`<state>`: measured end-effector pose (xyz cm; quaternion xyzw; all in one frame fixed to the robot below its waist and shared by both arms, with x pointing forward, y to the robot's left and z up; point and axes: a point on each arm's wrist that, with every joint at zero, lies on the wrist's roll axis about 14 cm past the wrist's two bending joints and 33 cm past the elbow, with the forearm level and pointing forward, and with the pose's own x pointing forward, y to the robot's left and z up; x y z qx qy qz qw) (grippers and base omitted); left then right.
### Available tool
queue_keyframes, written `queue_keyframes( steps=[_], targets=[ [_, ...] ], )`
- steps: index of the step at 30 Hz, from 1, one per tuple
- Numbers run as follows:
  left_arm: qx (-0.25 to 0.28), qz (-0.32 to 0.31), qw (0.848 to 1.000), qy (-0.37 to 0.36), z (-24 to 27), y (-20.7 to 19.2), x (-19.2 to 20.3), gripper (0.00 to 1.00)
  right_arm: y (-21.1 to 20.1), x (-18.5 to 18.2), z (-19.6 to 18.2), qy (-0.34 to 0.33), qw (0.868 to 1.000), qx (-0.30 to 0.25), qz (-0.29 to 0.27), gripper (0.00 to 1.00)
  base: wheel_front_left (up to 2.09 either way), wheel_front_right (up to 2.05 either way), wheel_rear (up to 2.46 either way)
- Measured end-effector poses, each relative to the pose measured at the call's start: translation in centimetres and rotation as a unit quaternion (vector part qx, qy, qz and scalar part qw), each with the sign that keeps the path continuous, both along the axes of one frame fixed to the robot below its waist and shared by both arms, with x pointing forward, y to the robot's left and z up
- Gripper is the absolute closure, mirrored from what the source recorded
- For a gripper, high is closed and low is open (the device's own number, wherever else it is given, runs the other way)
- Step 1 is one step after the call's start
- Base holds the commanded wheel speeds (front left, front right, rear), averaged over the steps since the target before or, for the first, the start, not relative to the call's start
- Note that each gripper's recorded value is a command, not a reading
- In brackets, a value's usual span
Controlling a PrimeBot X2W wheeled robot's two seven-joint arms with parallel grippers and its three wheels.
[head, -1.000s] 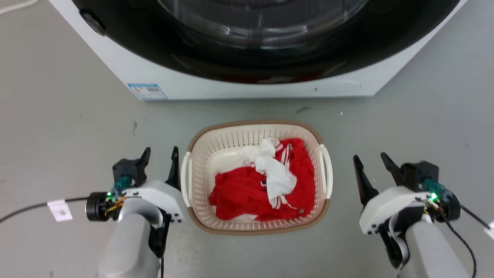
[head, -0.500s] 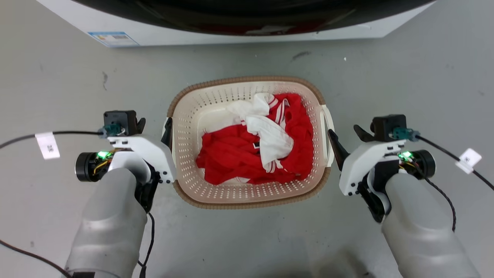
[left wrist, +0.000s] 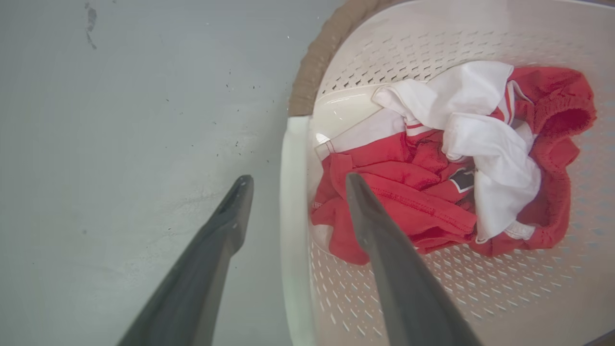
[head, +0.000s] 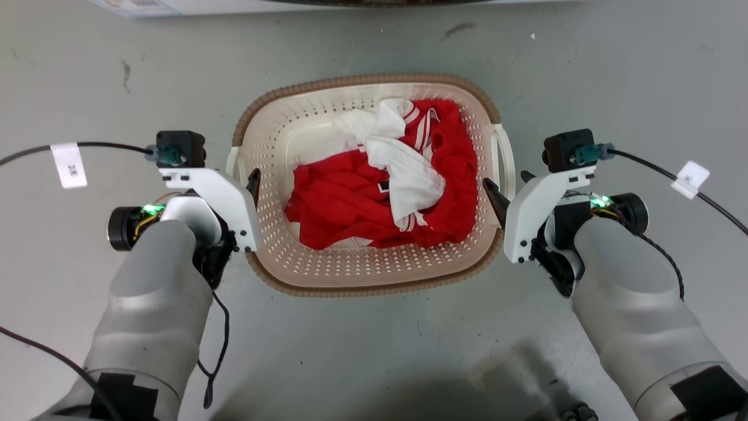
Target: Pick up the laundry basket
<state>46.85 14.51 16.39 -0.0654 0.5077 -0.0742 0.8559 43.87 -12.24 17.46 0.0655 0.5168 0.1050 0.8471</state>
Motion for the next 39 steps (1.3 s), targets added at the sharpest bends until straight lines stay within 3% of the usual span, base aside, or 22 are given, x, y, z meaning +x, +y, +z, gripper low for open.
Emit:
queue_keyframes(
  steps=[13,14,15,16,17,39],
  targets=[
    [-0.009,0.003,0.999,0.051,-2.9,-0.2,-1.1,0.0,0.5,-0.9,-3.2,0.049,0.999,-0.003,0.017,0.0,0.0,0.0,0.0],
    [-0.01,0.002,0.999,0.052,-3.0,-0.2,-1.0,0.0,0.5,-0.9,-3.3,0.051,0.999,-0.003,0.018,0.3,0.0,0.0,0.0],
    [-0.01,0.002,0.999,0.047,-3.0,-0.2,-0.9,0.03,0.6,-0.9,-3.4,0.054,0.998,-0.002,0.016,0.69,0.0,0.0,0.0],
    [-0.01,0.0,0.999,0.041,-3.0,-0.2,-0.7,0.75,0.7,-0.9,-3.5,0.056,0.998,0.0,0.015,1.0,0.0,0.0,0.0],
    [-0.013,-0.001,0.999,0.044,-3.0,-0.5,-0.7,1.0,0.8,-1.0,-3.6,0.058,0.998,0.001,0.016,1.0,0.0,0.0,0.0],
    [-0.025,-0.01,0.998,0.061,-1.1,-1.2,-1.9,1.0,1.3,-1.5,-1.7,0.07,0.997,0.01,0.014,1.0,0.0,0.0,0.0]
  ],
)
